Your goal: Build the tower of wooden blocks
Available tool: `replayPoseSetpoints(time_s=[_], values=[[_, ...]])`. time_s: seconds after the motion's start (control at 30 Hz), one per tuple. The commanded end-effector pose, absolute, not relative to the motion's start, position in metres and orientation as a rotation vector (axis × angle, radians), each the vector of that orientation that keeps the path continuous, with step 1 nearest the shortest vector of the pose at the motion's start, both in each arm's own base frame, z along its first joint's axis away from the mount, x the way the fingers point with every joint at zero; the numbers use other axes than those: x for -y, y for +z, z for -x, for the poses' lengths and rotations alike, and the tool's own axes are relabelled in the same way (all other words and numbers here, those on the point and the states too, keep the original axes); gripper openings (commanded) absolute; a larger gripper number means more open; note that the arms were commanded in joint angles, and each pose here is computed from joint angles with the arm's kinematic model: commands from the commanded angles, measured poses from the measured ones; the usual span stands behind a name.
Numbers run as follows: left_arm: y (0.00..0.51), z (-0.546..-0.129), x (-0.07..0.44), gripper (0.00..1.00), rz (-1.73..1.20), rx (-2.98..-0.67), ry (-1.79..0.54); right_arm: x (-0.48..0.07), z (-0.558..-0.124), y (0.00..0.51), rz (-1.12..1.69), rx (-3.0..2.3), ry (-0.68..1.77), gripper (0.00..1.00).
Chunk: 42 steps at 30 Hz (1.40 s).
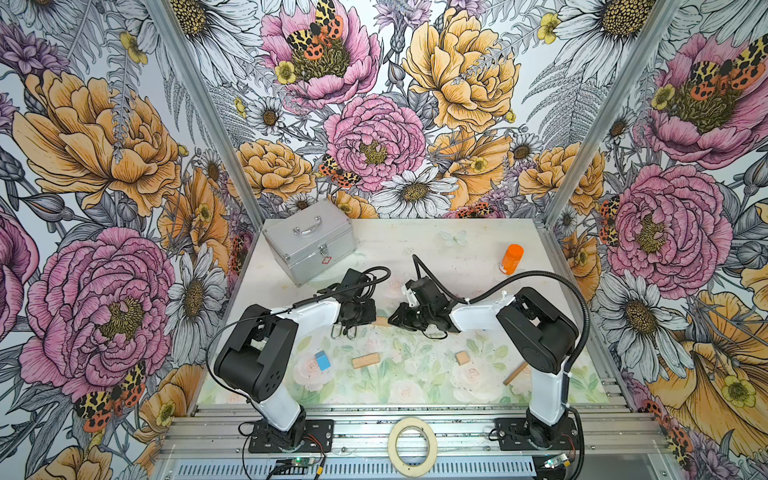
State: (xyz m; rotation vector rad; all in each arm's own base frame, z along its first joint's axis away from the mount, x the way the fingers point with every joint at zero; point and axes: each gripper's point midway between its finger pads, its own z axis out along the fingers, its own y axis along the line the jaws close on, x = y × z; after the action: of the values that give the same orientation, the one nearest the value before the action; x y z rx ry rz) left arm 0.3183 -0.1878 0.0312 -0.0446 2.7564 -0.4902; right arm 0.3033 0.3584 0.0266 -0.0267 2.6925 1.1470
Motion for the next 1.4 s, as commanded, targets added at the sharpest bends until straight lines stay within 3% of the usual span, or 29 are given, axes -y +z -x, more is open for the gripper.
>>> replayPoseSetpoints(time_s=[0.0, 0.8, 1.37], values=[[0.020, -0.302, 0.218, 0.15, -0.031, -2.813, -0.614, -0.357, -0.300, 0.031, 0.038, -2.682, 1.145, 0.21], [0.012, -0.288, 0.259, 0.14, -0.148, -2.851, -0.688, -0.290, -0.317, 0.032, -0.078, -2.669, 0.981, 0.19], [0.014, -0.292, 0.270, 0.15, -0.170, -2.846, -0.708, -0.279, -0.314, 0.017, -0.116, -2.713, 0.964, 0.20]])
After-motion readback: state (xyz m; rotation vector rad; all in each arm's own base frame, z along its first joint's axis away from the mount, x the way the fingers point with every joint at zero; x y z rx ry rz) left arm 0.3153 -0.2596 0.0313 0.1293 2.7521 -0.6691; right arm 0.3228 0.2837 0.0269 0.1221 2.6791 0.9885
